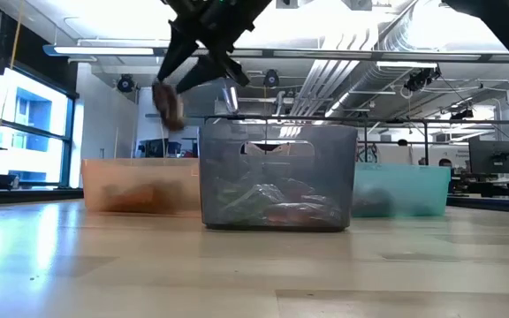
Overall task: Sort candy by brand, put in halloween buckets
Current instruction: Put the brown chocolate bar into the orange bin, then return to Home Position
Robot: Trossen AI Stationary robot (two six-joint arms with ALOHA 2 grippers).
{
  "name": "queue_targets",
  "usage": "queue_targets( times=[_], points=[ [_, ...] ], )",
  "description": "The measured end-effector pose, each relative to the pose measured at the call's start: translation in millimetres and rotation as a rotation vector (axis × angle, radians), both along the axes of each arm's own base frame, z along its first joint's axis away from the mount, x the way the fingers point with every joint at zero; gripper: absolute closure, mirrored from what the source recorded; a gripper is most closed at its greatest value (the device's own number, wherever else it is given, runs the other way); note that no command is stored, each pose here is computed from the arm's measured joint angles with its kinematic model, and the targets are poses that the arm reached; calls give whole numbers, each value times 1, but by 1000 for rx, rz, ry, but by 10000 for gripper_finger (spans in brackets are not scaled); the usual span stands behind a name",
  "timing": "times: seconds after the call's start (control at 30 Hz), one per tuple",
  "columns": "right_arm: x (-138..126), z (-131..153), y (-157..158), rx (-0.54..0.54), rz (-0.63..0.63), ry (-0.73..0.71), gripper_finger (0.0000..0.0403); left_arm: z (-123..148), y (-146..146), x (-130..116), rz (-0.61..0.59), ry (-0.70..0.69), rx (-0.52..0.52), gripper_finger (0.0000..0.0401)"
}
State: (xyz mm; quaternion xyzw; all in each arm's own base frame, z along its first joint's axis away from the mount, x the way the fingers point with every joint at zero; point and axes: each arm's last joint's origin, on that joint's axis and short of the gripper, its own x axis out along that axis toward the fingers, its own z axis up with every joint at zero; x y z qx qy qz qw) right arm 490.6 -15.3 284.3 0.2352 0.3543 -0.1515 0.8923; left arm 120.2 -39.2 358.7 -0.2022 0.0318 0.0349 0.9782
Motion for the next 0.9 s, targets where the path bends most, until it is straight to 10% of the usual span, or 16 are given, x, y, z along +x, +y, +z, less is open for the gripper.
queue_targets(
  times=[0.23,0.57,0.9],
  points=[
    [-2,-2,-14,36,58,25,181,0,1,-1,14,-1,46,190],
    [-50,32,6,-126,102,255,171,0,13,6,146,-25,169,190],
    [-129,90,29,-239,-15,418,171,-86,43,18,199,-80,79,190]
  ],
)
